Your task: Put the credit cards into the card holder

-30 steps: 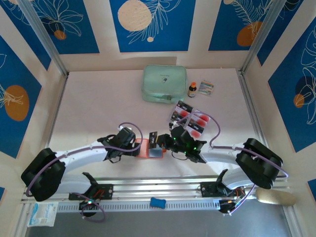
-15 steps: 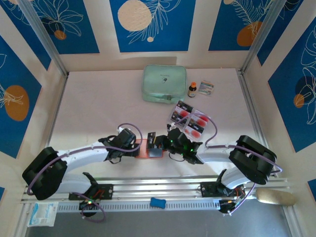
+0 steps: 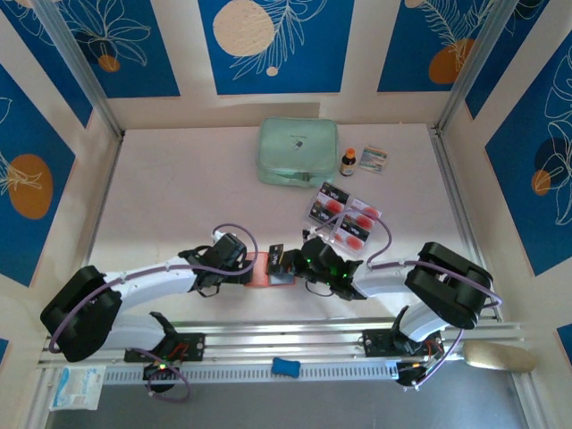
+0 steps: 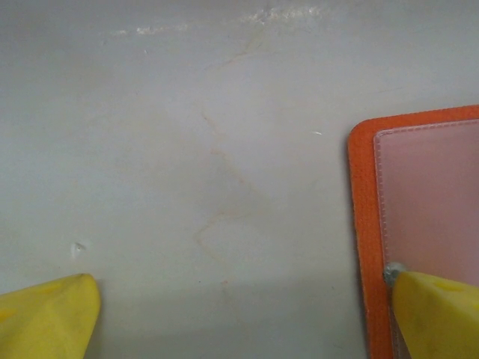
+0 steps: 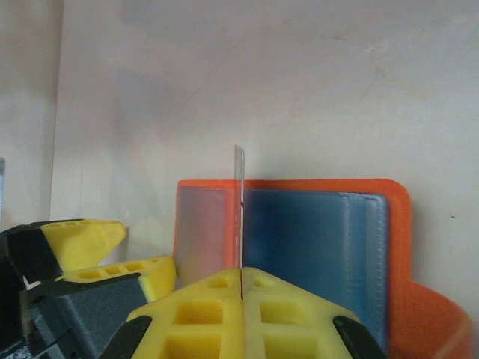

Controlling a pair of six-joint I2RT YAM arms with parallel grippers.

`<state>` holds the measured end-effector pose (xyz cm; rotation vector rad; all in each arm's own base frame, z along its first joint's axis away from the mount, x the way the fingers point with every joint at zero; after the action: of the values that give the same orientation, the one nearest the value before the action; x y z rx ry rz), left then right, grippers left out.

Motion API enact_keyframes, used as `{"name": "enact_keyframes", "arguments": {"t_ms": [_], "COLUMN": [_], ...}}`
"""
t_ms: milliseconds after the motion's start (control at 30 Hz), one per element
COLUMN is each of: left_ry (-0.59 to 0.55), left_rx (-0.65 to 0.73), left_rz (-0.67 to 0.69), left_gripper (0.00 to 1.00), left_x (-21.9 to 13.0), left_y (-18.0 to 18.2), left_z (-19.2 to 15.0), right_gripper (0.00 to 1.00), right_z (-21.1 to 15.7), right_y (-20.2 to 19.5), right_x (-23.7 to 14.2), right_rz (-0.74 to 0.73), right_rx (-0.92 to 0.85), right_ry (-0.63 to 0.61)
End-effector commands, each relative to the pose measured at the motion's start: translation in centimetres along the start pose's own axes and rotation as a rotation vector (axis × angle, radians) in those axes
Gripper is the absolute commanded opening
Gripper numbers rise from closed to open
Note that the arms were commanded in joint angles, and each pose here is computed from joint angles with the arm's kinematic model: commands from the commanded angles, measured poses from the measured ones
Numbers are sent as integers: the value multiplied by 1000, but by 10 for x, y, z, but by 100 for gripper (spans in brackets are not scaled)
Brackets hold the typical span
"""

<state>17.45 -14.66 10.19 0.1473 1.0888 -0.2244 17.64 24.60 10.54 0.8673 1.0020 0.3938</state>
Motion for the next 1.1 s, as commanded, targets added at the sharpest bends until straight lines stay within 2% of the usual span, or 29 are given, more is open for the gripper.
{"name": "enact_keyframes", "arguments": {"t_ms": [0, 1067], "left_ry": [28, 25], "left_rx": [9, 8], "left_rz": [32, 33], "left_gripper": [100, 100], "left_x": [2, 2], "left_y": [3, 3], "left_z": [-9, -12], "right_gripper": [0, 0], "right_z": [-1, -12], "right_y": [-4, -11], "right_x": [2, 8], "right_rz": [-3, 10], "right_rx": [12, 60], "right_ry": [-30, 46]}}
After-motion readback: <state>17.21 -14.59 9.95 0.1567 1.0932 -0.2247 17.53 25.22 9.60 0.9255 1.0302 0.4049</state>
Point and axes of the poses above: each hand's point on the last joint's axis, 136 mm out from that joint toward the fingers, its own x axis out along the fingers, its own y axis along the line the jaws close on, z = x × y, the point moved 9 cm from there along -x, back along the fingers, and after that the axes turned 9 degrees about x, right-handed, at the moved point
